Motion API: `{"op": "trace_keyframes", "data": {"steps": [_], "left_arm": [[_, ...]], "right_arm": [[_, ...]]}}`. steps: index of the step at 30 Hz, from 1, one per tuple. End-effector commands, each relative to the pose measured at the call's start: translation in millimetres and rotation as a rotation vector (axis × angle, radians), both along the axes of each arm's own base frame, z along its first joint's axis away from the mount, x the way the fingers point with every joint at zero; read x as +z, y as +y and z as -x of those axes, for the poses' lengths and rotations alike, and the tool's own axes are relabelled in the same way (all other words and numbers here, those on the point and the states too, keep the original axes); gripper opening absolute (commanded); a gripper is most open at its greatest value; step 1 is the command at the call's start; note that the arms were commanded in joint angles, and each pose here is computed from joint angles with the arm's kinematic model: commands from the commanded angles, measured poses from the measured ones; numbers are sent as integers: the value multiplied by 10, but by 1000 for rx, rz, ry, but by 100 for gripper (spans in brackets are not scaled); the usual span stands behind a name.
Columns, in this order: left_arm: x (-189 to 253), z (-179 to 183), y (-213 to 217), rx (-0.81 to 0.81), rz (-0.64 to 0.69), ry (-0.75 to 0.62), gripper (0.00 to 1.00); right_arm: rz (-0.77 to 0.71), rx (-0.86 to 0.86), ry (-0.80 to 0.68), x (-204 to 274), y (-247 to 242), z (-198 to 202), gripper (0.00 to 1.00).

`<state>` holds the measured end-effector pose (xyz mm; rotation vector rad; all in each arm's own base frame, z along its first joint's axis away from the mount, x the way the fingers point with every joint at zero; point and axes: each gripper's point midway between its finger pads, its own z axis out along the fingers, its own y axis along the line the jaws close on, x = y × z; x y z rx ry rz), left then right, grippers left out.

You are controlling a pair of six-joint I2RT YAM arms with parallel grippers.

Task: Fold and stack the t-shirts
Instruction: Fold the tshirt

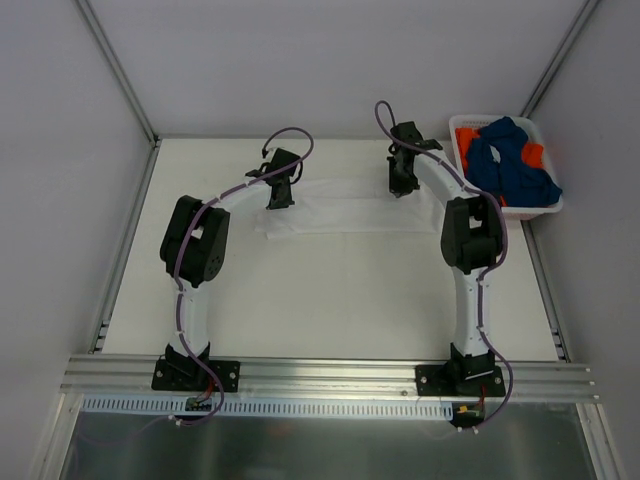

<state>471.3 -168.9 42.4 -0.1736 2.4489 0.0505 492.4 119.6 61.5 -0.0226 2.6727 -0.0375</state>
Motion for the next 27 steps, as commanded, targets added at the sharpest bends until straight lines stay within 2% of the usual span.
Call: {"op": "trace_keyframes", "data": {"steps": [1,8,15,19,21,22,24,27], "left_arm": [[170,-16,-102,-6,39,-30,0],[181,-1,-58,-6,18,-33,0],[132,8,-39,-1,8,-26,0],[75,13,-28,0,-2,-17,0],[34,25,-22,0,-6,-8,0],[26,28,-1,5,-12,-8,0],[-4,51,19,11,-15,1,0],[-44,101,48,24,-14,13,0]], "right_arm": [[-27,-15,-46,174,66,-177,2],[-55,-27,-78,118,170,-450,1],[-90,-28,-36,-201,254,-543,1],[-110,-25,-92,-162,294,-668,2],[-113,-25,-118,-131,290,-687,6],[-132,-26,-202,118,309,-796,8],[-144,-23,-253,289,312,-821,20],[-175,6,-372,818,342,-908,36]]}}
